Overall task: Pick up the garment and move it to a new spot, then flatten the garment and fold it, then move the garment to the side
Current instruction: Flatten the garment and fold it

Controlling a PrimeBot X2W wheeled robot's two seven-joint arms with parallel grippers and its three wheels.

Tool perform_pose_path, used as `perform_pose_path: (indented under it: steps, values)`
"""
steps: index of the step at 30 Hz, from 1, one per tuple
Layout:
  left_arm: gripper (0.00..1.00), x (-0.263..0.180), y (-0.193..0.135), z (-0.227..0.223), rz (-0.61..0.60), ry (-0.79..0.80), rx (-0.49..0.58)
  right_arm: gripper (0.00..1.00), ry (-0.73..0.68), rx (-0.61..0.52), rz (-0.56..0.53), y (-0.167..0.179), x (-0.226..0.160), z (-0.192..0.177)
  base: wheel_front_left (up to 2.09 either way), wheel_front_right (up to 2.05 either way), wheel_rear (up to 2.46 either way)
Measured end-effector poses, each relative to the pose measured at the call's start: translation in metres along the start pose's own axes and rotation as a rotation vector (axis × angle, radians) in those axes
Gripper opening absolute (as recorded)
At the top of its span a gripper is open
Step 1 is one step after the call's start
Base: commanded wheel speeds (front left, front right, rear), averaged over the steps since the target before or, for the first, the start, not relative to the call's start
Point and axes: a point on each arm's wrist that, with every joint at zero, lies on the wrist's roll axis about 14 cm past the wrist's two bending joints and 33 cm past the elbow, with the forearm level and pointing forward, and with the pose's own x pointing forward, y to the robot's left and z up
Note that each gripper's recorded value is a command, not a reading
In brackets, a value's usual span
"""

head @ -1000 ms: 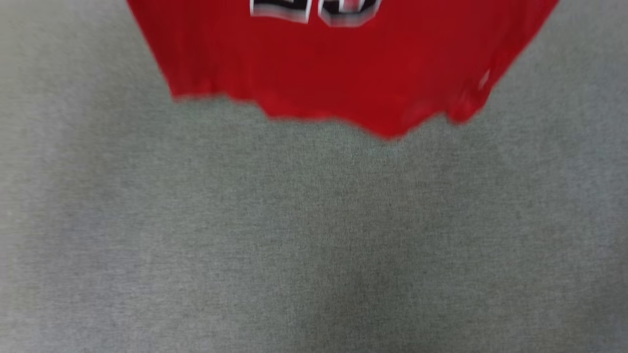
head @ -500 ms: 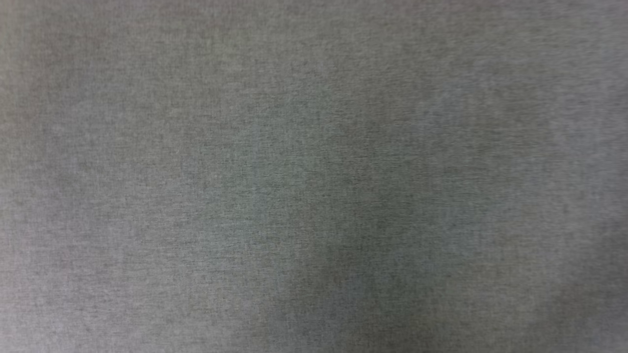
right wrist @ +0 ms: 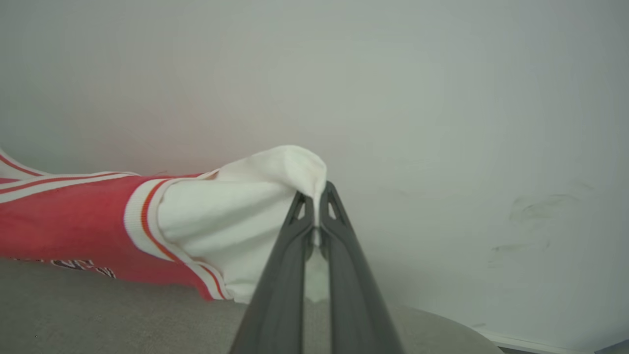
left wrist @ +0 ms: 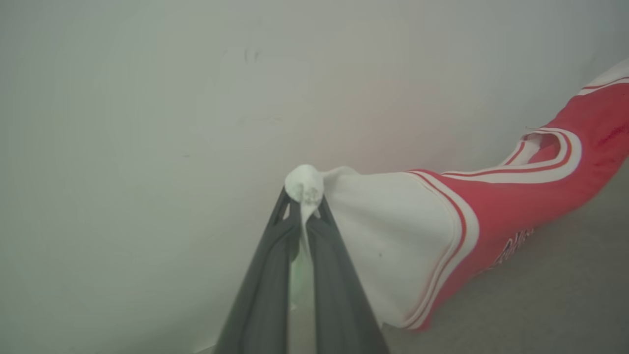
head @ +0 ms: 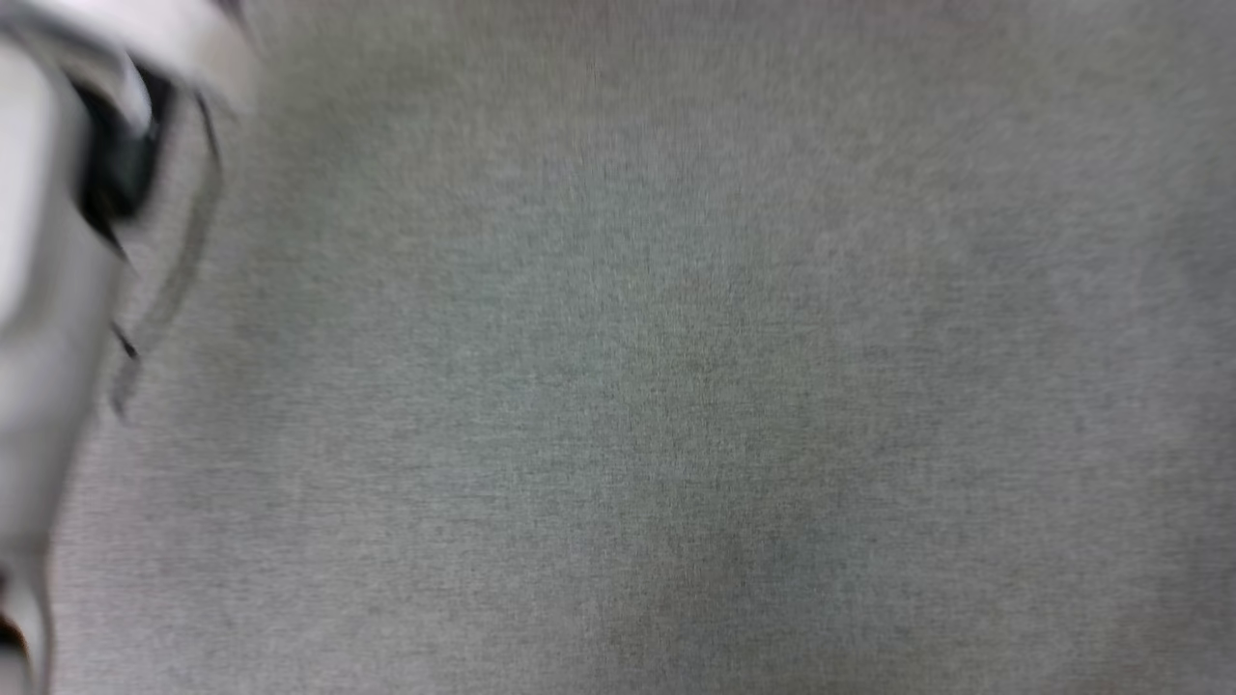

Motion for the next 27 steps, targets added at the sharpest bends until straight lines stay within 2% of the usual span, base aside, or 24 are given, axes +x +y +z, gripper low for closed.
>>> perform_pose_path:
  steps: [7,12,16,27]
  values:
    - [0.00,-0.082,-0.023,-0.020,0.003,0.143,-0.072,0.00,0.162,0.064,0.068,0.017,-0.076,-0.049,0.00,0.00,0.00]
    - [0.00,-0.143,-0.046,-0.030,0.000,0.246,-0.130,0.00,0.249,0.120,0.068,0.013,-0.136,-0.071,0.00,0.00,0.00]
    - [0.00,-0.185,-0.056,-0.028,0.034,0.277,-0.179,0.00,0.329,0.080,0.085,0.016,-0.184,-0.094,0.00,0.00,0.00]
    - [0.00,-0.282,-0.095,-0.060,0.037,0.473,-0.244,0.00,0.429,0.152,0.108,0.031,-0.274,-0.120,0.00,0.00,0.00]
